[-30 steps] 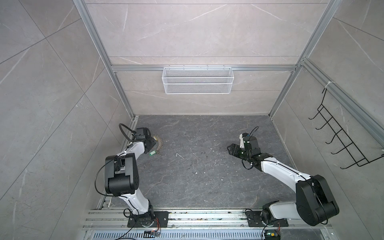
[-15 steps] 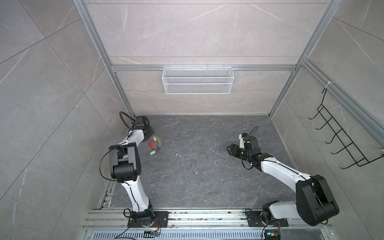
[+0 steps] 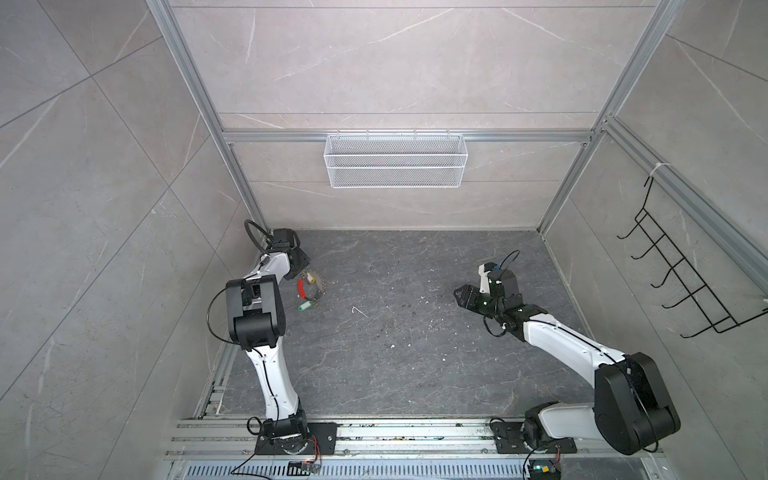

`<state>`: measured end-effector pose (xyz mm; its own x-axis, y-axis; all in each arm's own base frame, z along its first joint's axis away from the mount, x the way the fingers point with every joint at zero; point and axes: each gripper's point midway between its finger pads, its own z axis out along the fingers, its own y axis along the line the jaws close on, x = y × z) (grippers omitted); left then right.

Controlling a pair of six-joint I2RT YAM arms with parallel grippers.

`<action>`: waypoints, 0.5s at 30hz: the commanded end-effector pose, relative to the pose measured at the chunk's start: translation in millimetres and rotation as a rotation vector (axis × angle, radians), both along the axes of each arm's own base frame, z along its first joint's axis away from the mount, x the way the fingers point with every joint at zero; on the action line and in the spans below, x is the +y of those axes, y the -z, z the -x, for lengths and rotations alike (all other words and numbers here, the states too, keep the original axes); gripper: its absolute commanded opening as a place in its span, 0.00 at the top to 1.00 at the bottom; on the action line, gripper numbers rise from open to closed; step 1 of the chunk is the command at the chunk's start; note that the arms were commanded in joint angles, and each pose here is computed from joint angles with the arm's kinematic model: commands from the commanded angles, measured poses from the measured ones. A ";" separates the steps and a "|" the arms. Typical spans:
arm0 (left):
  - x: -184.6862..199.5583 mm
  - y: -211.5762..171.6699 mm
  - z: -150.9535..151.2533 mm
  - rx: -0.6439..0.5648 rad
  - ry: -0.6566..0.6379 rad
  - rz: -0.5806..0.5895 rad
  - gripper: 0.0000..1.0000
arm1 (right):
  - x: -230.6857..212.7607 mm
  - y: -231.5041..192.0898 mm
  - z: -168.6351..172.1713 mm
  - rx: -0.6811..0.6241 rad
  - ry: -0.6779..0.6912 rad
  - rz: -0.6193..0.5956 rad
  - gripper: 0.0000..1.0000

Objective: Remove the keys from the keyring
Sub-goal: 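Lower the left gripper onto the metal key ring and grasp its rim, then lift the key ring with the left gripper and carry it toward the right gripper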

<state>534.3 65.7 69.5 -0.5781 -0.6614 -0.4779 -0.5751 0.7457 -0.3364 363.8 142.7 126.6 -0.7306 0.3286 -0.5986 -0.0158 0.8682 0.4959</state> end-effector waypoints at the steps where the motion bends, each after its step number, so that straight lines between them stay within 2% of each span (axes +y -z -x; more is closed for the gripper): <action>1: 3.1 4.5 -4.3 0.011 -0.004 0.008 0.59 | 3.8 -14.8 -3.8 -0.032 -0.013 -0.004 0.37; 11: 1.1 26.6 -8.8 0.030 -0.011 0.036 0.63 | 3.9 -21.5 -2.3 -0.041 -0.018 -0.006 0.38; 15: 1.0 30.3 -10.8 0.028 -0.015 0.044 0.69 | 3.7 -22.7 -2.1 -0.045 -0.018 -0.004 0.38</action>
